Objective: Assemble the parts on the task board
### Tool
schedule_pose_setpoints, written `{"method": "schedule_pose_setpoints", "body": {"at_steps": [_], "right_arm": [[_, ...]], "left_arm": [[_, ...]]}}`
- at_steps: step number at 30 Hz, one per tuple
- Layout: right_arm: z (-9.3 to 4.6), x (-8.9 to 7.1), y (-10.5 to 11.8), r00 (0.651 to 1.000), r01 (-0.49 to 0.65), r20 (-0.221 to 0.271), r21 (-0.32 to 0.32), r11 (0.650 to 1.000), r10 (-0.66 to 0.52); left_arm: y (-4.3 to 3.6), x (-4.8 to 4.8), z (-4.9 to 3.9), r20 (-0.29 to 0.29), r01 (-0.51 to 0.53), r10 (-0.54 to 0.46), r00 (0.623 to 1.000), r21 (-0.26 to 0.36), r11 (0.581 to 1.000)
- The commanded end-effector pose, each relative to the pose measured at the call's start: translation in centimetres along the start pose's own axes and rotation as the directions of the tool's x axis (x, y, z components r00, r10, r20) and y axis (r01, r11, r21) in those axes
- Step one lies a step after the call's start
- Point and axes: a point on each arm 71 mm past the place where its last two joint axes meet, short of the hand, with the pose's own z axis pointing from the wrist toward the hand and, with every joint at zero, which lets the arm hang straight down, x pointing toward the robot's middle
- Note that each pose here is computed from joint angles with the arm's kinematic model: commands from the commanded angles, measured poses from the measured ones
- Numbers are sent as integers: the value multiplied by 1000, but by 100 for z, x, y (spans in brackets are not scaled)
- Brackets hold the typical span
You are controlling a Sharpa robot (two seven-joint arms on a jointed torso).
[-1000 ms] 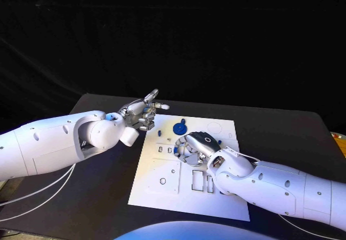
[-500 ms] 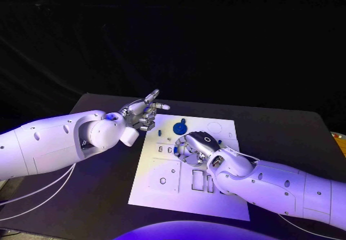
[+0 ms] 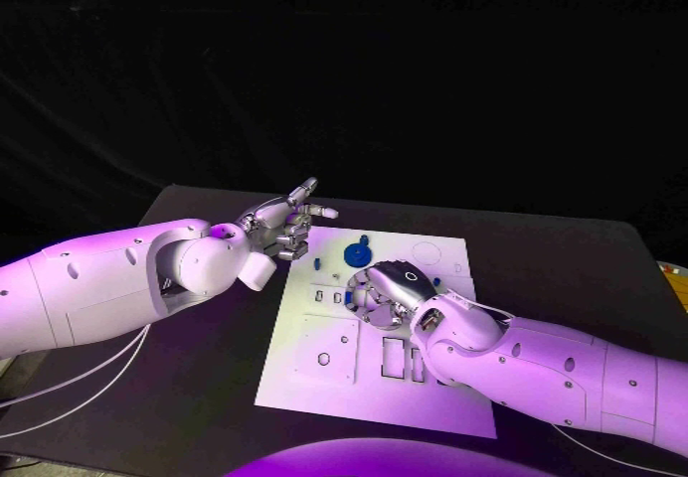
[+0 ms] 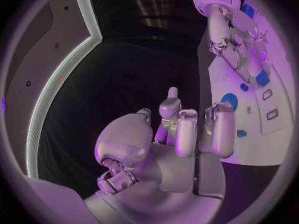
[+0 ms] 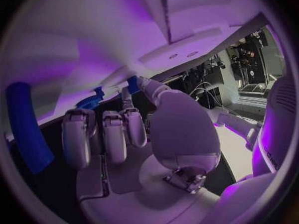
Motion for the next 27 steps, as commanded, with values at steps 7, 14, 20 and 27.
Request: {"method": "schedule_pose_setpoints", "body": {"at_steps": [7,14,20,27], "right_arm": [[-6,51,-2,999,25,-47,6,1000,-24],[-6,47,0,999,29,-42,0,1000,-29],[-7,41,2,999,36,-34,-8,999,-36],[-5,33,8,999,35,-23,-12,999,-35]], "left_arm": [[-11,26,6,-23,-5,5,1000,4,1000],[-10,23,5,-24,-5,5,1000,2,1000],[-9,16,4,-24,-4,4,1000,-1,1000],[-6,11,4,-27,-4,4,1000,-5,1000]]}}
